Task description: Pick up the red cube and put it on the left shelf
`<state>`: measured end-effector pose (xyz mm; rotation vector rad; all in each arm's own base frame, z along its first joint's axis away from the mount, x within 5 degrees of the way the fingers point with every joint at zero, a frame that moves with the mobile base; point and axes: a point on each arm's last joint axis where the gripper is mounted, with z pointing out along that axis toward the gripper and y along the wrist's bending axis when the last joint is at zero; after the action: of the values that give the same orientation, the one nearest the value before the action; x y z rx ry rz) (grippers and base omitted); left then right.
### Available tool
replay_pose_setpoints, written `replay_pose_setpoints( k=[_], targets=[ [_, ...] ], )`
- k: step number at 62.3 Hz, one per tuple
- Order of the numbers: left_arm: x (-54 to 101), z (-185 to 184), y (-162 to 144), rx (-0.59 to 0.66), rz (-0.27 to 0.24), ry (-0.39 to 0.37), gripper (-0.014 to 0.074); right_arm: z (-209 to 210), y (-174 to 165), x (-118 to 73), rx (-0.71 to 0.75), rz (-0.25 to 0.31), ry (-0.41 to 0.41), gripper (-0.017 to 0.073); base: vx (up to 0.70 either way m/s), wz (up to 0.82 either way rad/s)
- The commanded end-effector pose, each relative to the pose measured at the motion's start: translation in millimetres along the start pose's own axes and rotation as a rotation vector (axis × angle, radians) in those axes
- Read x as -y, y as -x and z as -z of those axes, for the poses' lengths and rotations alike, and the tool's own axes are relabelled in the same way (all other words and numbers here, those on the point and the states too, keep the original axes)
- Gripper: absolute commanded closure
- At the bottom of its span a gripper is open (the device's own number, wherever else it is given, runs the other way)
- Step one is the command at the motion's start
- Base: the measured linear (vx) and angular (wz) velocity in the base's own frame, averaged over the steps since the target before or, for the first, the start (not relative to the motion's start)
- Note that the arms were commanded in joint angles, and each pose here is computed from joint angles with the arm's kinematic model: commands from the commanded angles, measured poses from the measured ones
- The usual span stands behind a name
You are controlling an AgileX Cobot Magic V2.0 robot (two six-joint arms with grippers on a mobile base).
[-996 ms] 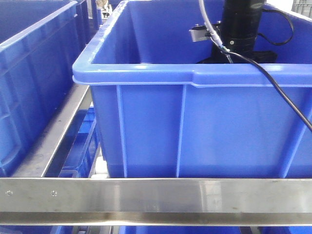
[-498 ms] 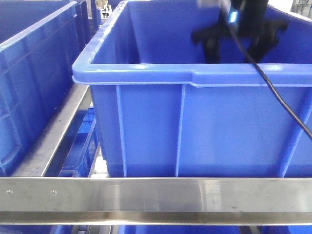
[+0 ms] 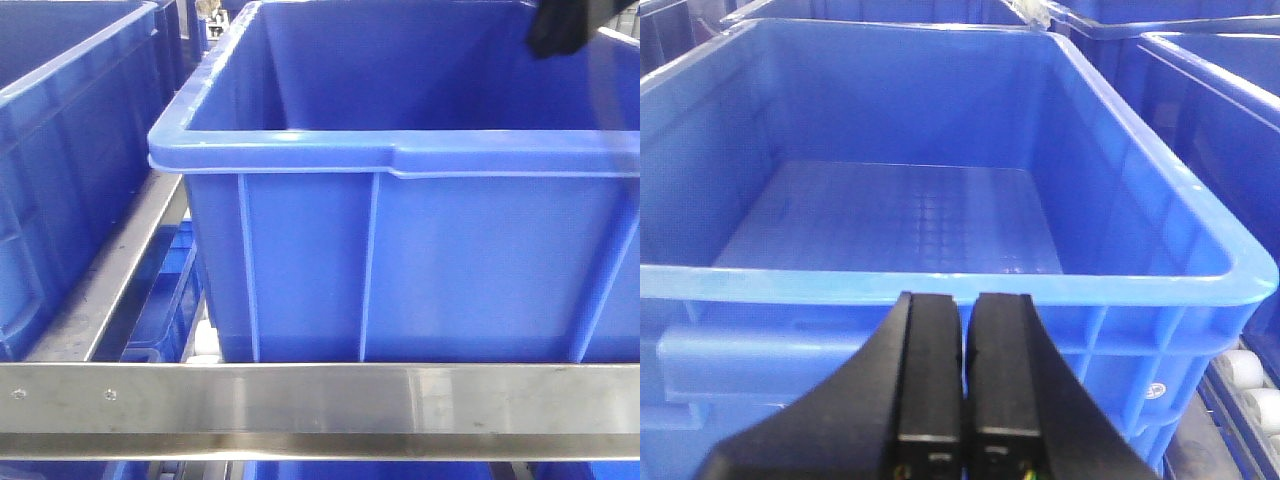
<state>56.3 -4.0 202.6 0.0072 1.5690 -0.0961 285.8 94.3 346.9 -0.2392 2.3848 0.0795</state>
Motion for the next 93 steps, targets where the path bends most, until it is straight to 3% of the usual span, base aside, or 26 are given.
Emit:
replay_pose_setpoints(
  k=[1,19,39,71,79,86,93],
  targets=[
    [-0.7,0,1,0.078,0.009,0.003,0.0492,44,-6,6.3,0.227,0.017,0.023,0.0508,0.0,0.0],
    [-0.7,0,1,0.078,0.009,0.003,0.0492,99,-98,20.3,0.519,0.064,0.049,0.0508,0.0,0.0],
    [-0.7,0,1,0.078,0.009,0.003,0.0492,112,-180,29.6,0.681,0.093,0.049,0.0508,0.0,0.0],
    [-0.7,0,1,0.078,0.009,0.003,0.0492,110,-190,30.6,0.682,0.092,0.047,0.0508,0.0,0.0],
    [-0.7,0,1,0.078,0.009,0.003,0.0492,110,-190,31.6,0.691,0.134,0.019,0.0508,0.0,0.0],
    [-0.7,0,1,0.078,0.009,0.003,0.0492,108,-190,28.5,0.735,0.098,0.065,0.0508,0.0,0.0],
    [-0.7,0,1,0.078,0.009,0.003,0.0492,100,-195,30.3,0.719,0.077,0.046,0.0508,0.0,0.0]
  ],
)
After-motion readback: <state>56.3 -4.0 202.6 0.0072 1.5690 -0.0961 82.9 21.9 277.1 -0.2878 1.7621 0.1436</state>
